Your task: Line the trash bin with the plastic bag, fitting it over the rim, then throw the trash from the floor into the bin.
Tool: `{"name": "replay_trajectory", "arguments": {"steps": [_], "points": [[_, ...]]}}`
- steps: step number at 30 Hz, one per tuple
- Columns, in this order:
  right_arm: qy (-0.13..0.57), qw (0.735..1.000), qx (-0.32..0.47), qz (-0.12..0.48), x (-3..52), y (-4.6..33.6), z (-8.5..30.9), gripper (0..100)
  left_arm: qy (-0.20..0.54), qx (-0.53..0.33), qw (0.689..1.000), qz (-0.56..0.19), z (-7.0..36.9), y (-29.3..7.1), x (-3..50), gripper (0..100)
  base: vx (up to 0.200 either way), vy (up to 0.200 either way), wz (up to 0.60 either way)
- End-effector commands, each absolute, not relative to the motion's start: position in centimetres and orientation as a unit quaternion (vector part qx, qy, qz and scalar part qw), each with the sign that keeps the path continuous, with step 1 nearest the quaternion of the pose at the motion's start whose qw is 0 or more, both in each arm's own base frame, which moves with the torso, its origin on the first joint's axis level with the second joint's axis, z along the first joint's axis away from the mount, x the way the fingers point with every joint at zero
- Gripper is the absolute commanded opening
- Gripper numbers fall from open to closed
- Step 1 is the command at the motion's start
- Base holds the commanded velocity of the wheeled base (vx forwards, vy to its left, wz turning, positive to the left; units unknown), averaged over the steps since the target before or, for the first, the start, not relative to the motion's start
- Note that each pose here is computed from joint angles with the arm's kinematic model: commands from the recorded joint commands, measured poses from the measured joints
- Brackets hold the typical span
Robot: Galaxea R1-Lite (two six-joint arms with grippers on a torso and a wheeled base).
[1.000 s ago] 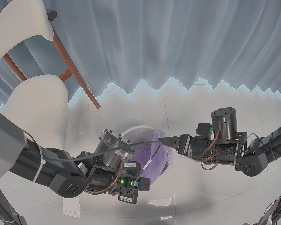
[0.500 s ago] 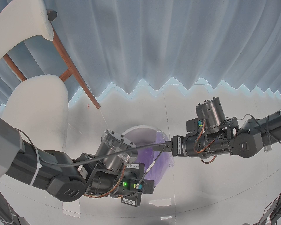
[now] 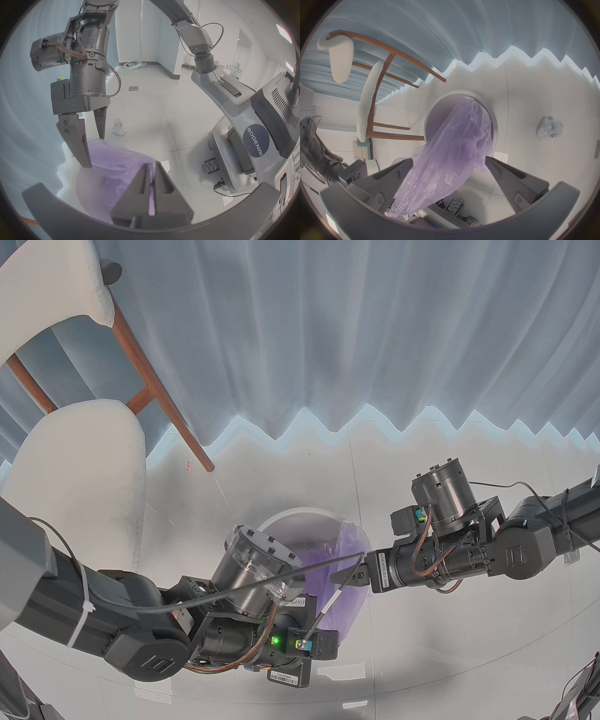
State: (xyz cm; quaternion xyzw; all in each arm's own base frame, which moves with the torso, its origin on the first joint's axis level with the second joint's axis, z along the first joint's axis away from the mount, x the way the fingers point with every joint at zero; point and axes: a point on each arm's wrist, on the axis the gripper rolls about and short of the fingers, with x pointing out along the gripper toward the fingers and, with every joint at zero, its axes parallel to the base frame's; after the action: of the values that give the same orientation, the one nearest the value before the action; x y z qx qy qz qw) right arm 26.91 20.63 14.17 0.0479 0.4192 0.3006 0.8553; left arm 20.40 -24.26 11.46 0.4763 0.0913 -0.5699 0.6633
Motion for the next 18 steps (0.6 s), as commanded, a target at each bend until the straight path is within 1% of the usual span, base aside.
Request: {"name": "replay_trajectory", "arguments": {"steps": [1,12,16,18], "points": [[0.418,0.856,0.048,0.301,26.9,20.5,14.3,0,0.095,0.477,0.663,-0.57,11.3,-24.2,20.4,0,0.0,0.0,0.0],[0.422,0.855,0.049,0.297,26.6,20.2,14.1,0,0.099,0.472,0.669,-0.566,11.3,-23.9,20.4,0,0.0,0.0,0.0],[0.411,0.861,0.059,0.293,26.5,19.6,14.9,0,0.127,0.446,0.685,-0.562,11.1,-23.6,20.1,0,0.0,0.0,0.0],[0.401,0.867,0.067,0.287,26.8,18.9,15.5,0,0.148,0.427,0.704,-0.548,11.2,-23.3,20.0,0,0.0,0.0,0.0]]}}
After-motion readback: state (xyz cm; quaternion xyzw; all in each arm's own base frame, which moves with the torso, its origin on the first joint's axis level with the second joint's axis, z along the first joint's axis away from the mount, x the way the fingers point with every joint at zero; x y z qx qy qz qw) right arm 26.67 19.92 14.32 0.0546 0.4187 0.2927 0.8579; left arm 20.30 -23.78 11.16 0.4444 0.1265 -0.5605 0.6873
